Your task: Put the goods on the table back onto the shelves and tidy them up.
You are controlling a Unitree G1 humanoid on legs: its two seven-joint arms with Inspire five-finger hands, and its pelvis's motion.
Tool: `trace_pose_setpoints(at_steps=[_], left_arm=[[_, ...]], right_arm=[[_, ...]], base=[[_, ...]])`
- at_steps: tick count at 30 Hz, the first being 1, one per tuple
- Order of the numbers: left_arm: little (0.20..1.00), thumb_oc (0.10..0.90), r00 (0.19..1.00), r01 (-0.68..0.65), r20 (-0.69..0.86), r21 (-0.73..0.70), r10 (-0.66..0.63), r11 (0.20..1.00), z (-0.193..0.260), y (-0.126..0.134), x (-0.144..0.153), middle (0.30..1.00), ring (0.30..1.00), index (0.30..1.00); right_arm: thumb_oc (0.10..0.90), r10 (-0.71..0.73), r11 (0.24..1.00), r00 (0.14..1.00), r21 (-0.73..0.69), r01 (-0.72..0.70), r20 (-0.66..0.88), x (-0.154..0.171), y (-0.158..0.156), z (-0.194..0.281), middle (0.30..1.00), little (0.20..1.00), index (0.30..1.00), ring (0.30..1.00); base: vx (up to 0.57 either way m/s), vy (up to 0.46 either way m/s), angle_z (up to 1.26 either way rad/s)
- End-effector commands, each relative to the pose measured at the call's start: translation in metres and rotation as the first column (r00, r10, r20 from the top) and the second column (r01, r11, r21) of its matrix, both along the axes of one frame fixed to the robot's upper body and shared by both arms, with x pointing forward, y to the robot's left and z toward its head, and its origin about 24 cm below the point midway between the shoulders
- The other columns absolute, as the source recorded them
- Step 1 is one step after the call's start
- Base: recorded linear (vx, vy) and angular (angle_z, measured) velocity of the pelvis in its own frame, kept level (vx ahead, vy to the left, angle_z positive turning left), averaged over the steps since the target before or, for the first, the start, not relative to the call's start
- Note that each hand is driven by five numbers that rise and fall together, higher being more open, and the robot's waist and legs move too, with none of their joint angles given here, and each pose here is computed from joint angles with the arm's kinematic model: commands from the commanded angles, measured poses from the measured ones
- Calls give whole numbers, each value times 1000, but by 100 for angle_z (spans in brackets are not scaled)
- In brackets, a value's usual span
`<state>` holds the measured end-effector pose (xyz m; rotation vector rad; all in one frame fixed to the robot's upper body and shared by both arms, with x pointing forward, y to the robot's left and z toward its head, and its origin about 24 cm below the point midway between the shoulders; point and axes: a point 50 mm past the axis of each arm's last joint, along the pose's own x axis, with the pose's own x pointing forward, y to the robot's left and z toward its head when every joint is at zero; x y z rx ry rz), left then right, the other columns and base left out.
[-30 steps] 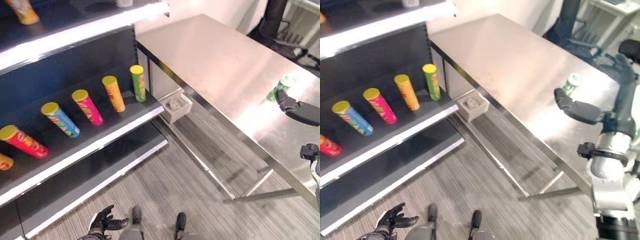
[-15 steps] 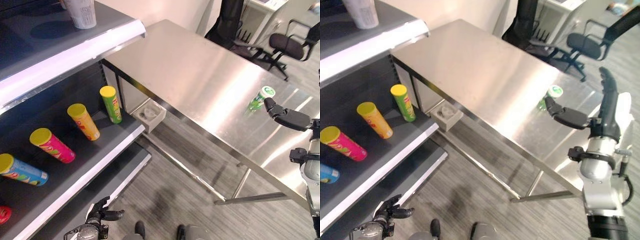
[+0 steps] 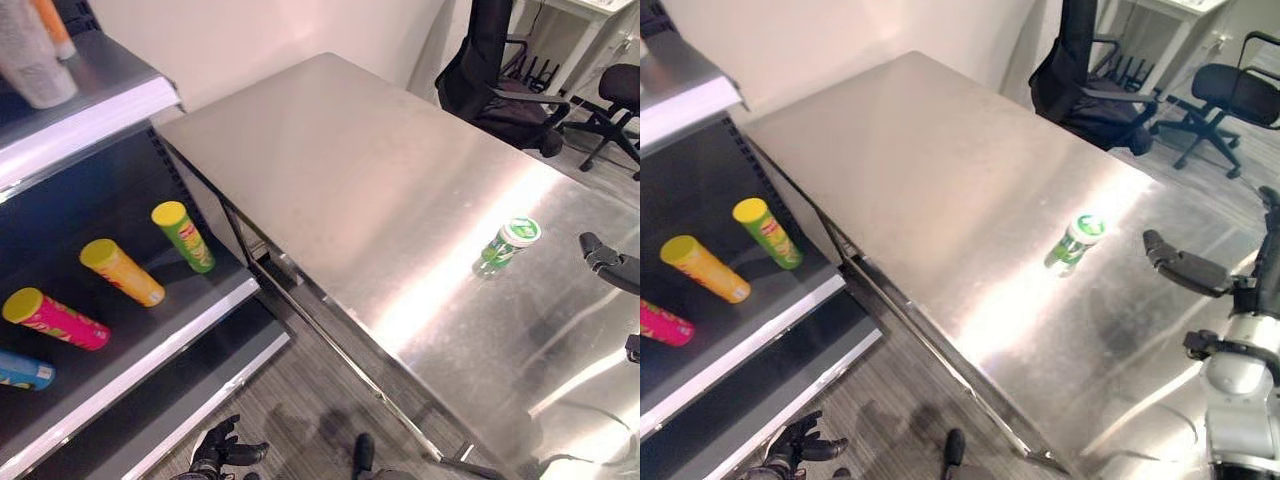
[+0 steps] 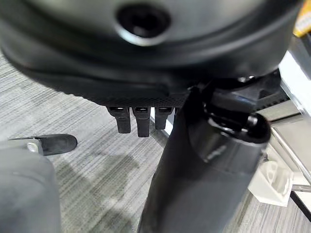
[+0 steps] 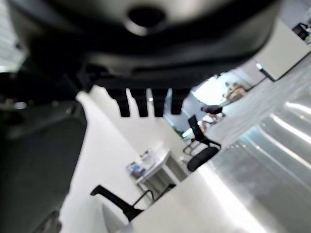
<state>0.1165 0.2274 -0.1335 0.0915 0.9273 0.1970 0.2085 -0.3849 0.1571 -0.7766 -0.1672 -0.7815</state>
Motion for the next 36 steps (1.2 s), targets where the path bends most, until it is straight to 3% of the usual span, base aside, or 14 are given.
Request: trace_pose_setpoints(at_steps=[1, 4, 7, 17, 36], left_arm=[[900, 800, 991, 50, 115, 119, -64, 992, 26, 35, 30, 900, 900, 900], [900, 800, 993, 62, 96, 112, -72, 992, 21, 30, 28, 900, 900, 900], [900, 800, 994, 48, 89, 109, -58, 993, 20, 32, 23, 900, 900, 900], [900, 800, 998, -26, 53, 132, 20, 991, 18, 53, 6, 900, 900, 900], [900, 800, 999, 19, 28, 114, -22, 993, 13, 49, -1, 900, 900, 900]], right_arm=[[800, 111, 991, 959, -107, -86, 260, 1, 10, 63, 900, 900, 900, 900], [800, 192, 981, 917, -59, -183, 349, 11, 24, 67, 900, 900, 900, 900], [800, 240, 970, 910, -56, -235, 338, 15, 31, 66, 900, 900, 900, 900], [800, 416, 908, 872, -69, -413, 258, 20, 53, 65, 900, 900, 900, 900], [800, 649, 761, 761, 13, -649, -9, 24, 86, 30, 900, 900, 900, 900]], base=[[-2, -41, 44], [121, 165, 24], [102, 157, -54], [25, 78, -34], [-2, 3, -6]])
